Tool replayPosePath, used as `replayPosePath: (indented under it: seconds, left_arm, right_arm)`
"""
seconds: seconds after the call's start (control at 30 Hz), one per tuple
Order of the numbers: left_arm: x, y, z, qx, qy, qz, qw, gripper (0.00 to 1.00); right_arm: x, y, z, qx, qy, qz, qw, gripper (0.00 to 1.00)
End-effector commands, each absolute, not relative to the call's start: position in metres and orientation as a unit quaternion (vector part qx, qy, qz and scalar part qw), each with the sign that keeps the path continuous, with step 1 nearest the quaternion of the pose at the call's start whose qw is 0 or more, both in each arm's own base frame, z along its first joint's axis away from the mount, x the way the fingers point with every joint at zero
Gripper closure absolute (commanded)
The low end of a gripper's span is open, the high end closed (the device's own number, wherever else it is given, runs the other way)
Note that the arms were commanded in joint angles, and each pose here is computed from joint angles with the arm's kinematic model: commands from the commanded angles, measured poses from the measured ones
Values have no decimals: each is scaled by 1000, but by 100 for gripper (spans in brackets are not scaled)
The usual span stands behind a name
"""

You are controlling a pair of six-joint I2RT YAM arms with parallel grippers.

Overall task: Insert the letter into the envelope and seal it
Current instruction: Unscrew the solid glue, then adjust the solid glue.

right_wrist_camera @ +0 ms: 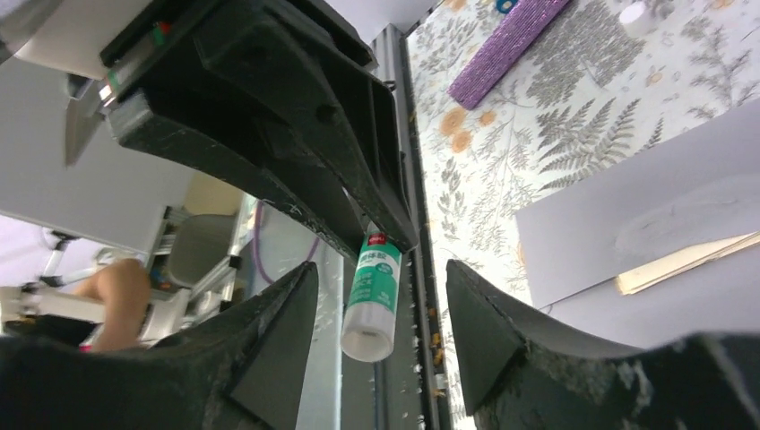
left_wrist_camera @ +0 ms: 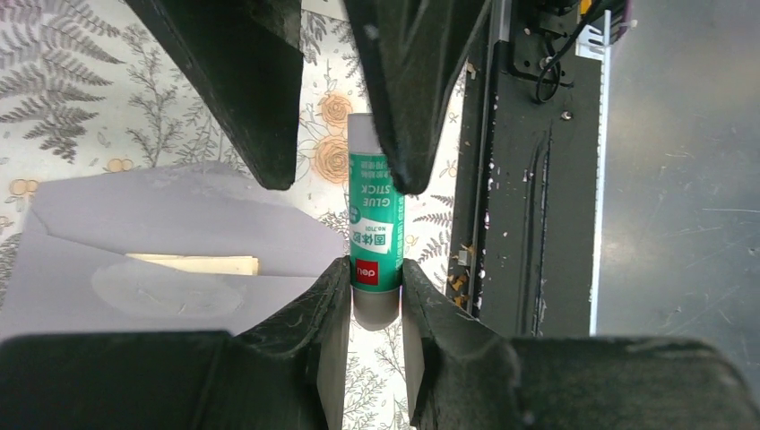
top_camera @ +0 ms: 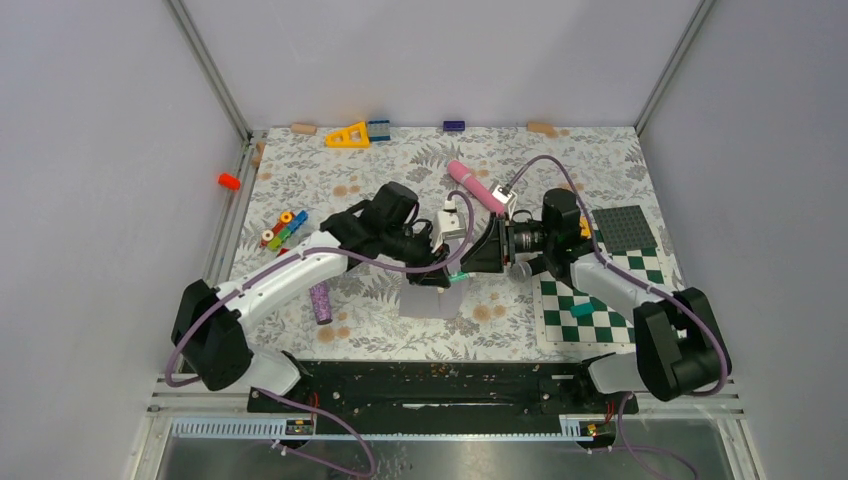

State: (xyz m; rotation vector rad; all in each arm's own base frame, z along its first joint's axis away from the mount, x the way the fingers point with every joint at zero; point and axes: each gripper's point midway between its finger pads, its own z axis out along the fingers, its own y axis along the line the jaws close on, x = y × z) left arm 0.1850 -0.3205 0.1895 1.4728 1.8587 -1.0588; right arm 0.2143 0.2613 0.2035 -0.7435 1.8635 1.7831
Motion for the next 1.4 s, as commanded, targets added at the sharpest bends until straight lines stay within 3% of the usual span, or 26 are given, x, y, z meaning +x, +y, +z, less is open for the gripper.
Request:
replayPosePath:
  seconds: [0.0,0.57,0.97,1.37]
  left_arm:
    - [188,-328,200,542,672,-434,257,100]
    - [186,-331,195,539,674,-449,233,100]
    - [185,-331,193,539,673,-451,230,100]
    - [184,-332,193,540,673,-450,229,100]
  right_arm:
    - [215,252,199,-355,676,576,293,38]
    - [196,260,182,-401,683,540,285,43]
    - [191,268,175,-409,685,540,266,56]
    - [195,272,183,-400,678,552,274,59]
